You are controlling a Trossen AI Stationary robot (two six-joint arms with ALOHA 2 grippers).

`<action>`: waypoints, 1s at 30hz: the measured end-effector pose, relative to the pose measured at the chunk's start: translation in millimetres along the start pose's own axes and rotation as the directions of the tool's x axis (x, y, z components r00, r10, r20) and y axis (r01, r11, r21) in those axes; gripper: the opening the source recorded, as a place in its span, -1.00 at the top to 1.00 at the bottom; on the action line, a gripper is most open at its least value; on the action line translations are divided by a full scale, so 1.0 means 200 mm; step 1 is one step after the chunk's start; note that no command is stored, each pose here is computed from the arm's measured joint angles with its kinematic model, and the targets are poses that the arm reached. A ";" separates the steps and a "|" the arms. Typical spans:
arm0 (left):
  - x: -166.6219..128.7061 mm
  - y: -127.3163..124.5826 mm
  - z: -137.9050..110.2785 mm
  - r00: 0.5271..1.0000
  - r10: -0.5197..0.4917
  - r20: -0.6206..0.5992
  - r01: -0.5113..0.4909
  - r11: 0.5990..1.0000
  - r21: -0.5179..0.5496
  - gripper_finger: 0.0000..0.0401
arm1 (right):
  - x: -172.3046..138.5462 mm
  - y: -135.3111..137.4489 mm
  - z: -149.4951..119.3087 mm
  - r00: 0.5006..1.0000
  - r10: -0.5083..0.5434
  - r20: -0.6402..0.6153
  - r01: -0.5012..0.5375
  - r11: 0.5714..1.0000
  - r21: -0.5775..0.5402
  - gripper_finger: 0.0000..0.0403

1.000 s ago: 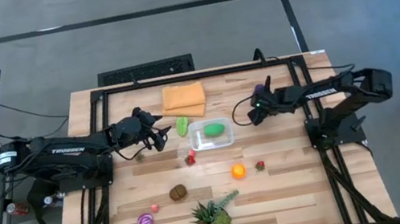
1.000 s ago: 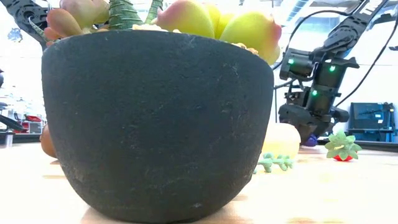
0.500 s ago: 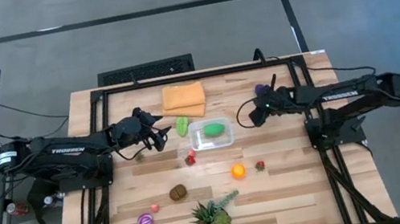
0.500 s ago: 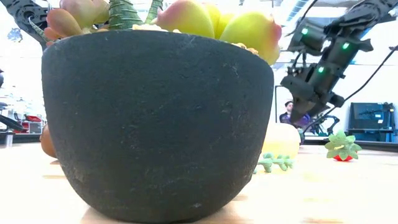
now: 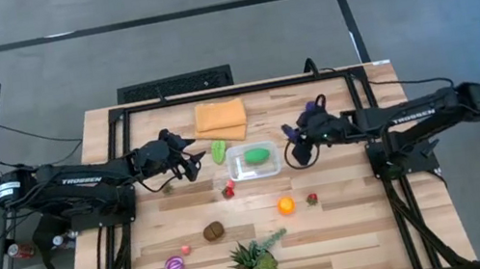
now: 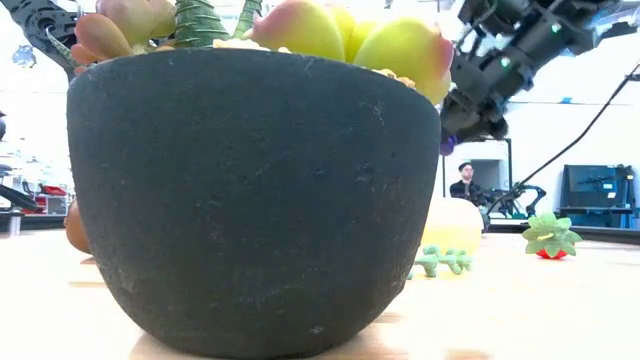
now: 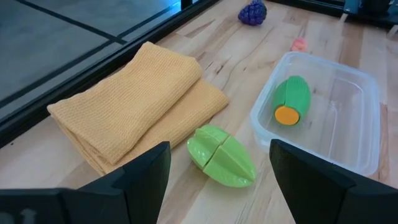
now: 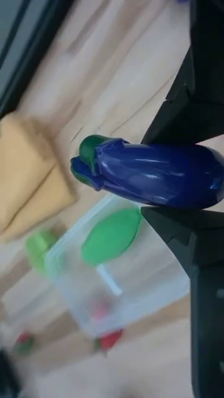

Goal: Pick and placing Produce into tupperware
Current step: Put the violet eggplant into the transparent container

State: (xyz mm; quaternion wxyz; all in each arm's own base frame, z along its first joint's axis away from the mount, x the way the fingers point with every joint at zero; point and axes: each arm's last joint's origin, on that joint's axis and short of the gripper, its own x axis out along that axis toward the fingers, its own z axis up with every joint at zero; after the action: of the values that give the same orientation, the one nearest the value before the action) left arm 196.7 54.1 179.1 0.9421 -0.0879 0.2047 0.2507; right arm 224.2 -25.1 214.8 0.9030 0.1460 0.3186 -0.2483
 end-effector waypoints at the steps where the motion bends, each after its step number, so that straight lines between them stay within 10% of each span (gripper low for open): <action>1: 0.00 0.00 0.00 1.000 0.000 0.000 0.000 1.000 -0.001 -0.33 | 0.00 0.03 0.03 1.000 0.015 0.015 -0.015 1.000 -0.016 0.31; 13: -0.01 -0.03 0.00 1.000 -0.031 0.004 0.031 0.999 0.009 -0.33 | 0.19 0.28 0.18 0.998 0.046 -0.041 -0.054 0.973 -0.223 0.27; 30: -0.01 -0.04 -0.01 1.000 -0.031 -0.002 0.031 0.999 0.014 -0.33 | 0.41 0.33 0.09 0.977 0.032 -0.209 -0.083 0.968 -0.238 0.25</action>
State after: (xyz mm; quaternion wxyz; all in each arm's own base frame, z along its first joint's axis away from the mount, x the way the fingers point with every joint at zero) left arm 198.6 46.4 179.1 0.9462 -0.0849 0.2059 0.2347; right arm 324.0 -7.4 182.0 0.8836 0.0669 0.4334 -0.1643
